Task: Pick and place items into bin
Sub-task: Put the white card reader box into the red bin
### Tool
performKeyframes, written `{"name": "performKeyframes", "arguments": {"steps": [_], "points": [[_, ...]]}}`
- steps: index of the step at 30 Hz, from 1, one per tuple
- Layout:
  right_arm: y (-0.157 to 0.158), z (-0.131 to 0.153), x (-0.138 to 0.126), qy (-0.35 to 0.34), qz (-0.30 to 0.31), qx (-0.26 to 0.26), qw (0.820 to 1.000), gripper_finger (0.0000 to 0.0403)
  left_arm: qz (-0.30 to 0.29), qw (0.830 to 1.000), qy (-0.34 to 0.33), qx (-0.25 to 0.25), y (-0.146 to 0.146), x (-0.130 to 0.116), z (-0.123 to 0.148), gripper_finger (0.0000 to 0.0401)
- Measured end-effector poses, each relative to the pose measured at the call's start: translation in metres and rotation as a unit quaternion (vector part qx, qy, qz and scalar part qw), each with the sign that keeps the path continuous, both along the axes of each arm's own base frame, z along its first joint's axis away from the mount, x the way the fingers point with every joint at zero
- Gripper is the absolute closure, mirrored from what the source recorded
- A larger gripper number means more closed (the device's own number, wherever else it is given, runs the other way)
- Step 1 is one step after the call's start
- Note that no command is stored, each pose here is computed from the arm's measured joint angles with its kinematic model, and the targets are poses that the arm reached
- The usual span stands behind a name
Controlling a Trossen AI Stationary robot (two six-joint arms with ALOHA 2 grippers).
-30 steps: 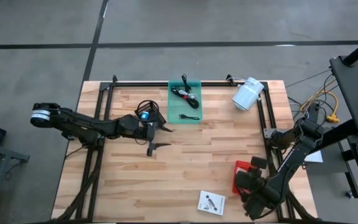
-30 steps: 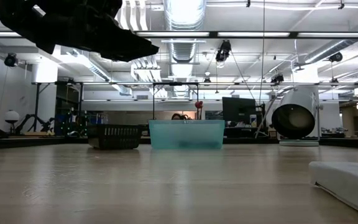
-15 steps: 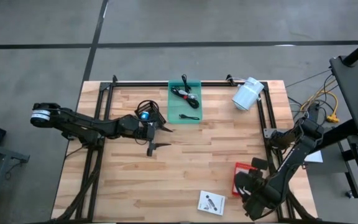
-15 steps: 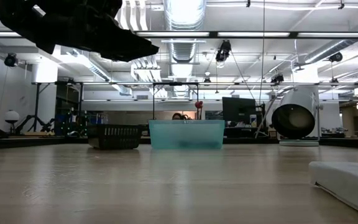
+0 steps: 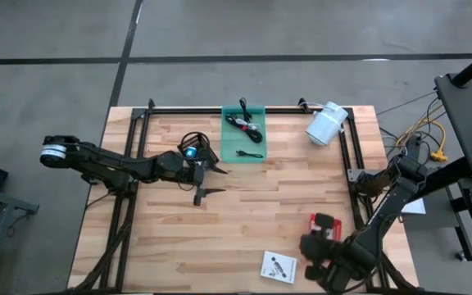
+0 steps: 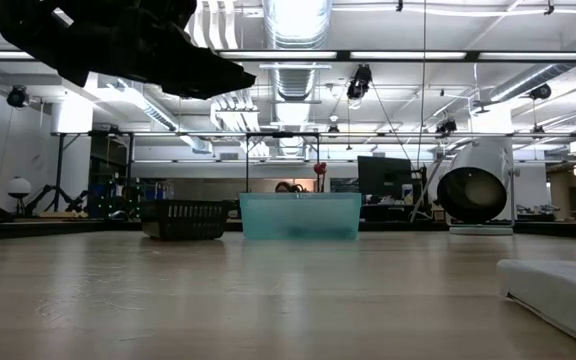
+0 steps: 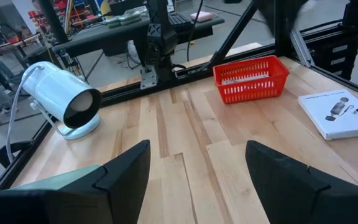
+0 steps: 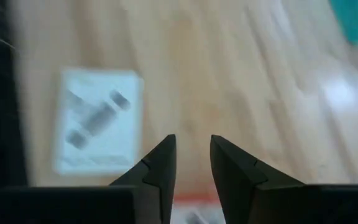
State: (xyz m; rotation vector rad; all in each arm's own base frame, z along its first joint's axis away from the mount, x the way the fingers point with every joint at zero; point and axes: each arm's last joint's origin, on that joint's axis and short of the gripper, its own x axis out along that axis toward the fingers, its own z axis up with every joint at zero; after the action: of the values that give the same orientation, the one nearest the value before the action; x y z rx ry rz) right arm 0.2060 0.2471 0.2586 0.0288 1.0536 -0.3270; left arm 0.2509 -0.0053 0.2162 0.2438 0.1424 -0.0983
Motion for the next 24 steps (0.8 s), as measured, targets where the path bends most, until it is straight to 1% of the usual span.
{"name": "performKeyframes", "arguments": {"steps": [2,5,9,11,16,18,21,24], "points": [[0.007,0.002,0.009,-0.044,0.016,0.023,0.999,0.0318,0.0,1.0,0.0,0.0,0.0,0.0,0.0,0.0155],[0.013,0.005,0.022,-0.086,0.027,0.066,0.994,0.0318,0.0,1.0,0.0,0.0,0.0,0.0,0.0,0.0155],[0.017,0.005,0.035,-0.102,0.042,0.1,0.989,0.0303,0.0,1.0,0.001,0.0,0.0,0.0,0.0,0.0155],[0.018,0.002,0.039,-0.097,0.043,0.108,0.989,0.0292,0.0,1.0,0.003,-0.001,0.0,0.0,-0.001,0.0155],[0.022,-0.023,0.049,-0.026,0.06,0.126,0.99,0.0256,0.0,1.0,0.003,-0.001,0.0,0.0,-0.001,0.0155],[0.024,-0.033,0.056,-0.007,0.07,0.126,0.989,0.0242,0.0,1.0,0.003,-0.001,0.0,0.0,-0.001,0.0155],[0.028,-0.041,0.066,-0.006,0.068,0.127,0.99,0.0228,0.001,1.0,-0.001,0.0,0.0,0.0,0.0,0.0155],[0.035,-0.043,0.074,-0.007,0.07,0.138,0.988,0.0226,0.002,1.0,0.0,-0.001,0.0,0.0,0.0,0.0155]]}}
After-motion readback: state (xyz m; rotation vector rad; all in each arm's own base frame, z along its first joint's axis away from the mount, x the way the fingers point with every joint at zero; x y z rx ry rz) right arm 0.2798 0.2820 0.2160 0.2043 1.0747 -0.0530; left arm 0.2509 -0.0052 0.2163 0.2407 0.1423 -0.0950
